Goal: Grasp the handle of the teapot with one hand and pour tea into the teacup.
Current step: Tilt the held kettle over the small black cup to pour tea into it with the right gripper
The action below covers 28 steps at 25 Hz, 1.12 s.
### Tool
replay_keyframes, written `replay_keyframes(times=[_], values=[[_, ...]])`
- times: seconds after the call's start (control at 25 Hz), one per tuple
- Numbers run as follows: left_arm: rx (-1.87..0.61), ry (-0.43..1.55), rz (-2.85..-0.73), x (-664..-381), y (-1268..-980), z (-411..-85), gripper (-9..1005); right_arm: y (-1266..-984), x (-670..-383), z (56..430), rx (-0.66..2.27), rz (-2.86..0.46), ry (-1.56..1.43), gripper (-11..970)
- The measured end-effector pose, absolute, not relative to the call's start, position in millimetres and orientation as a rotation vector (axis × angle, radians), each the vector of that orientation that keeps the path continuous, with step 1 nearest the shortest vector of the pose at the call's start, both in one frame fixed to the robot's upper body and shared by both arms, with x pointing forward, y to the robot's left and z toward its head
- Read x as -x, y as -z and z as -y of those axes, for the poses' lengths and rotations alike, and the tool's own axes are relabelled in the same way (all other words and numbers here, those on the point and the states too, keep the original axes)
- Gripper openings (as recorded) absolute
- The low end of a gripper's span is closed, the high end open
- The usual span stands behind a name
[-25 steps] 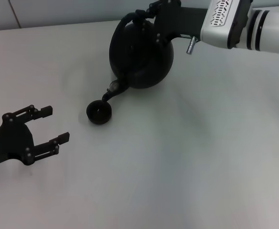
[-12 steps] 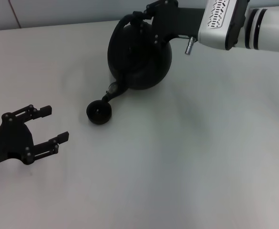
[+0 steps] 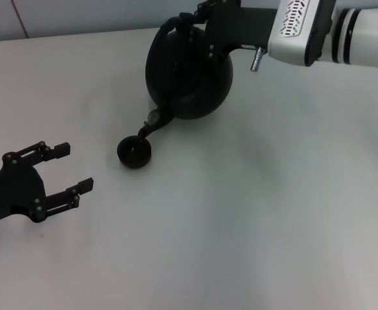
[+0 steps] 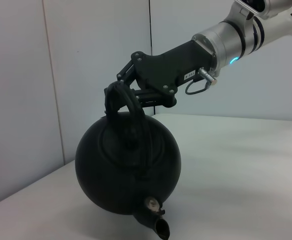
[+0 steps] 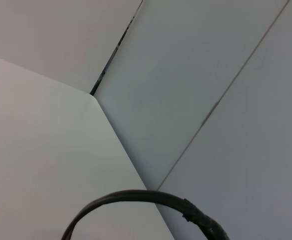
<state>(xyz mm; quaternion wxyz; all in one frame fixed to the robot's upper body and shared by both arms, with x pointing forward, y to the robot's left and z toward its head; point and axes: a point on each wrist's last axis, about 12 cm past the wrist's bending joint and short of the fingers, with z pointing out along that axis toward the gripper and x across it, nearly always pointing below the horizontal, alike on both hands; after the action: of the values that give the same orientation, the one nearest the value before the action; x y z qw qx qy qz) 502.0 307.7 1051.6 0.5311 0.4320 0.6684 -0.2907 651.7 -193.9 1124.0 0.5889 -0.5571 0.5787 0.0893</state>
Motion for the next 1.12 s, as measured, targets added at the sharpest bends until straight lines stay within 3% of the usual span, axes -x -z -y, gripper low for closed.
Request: replay_keyframes(times=[1.12], values=[[-1.035, 0.672, -1.607, -503, -1050, -309, 752, -1123, -648, 184, 1.326, -1.327, -0.147, 95]])
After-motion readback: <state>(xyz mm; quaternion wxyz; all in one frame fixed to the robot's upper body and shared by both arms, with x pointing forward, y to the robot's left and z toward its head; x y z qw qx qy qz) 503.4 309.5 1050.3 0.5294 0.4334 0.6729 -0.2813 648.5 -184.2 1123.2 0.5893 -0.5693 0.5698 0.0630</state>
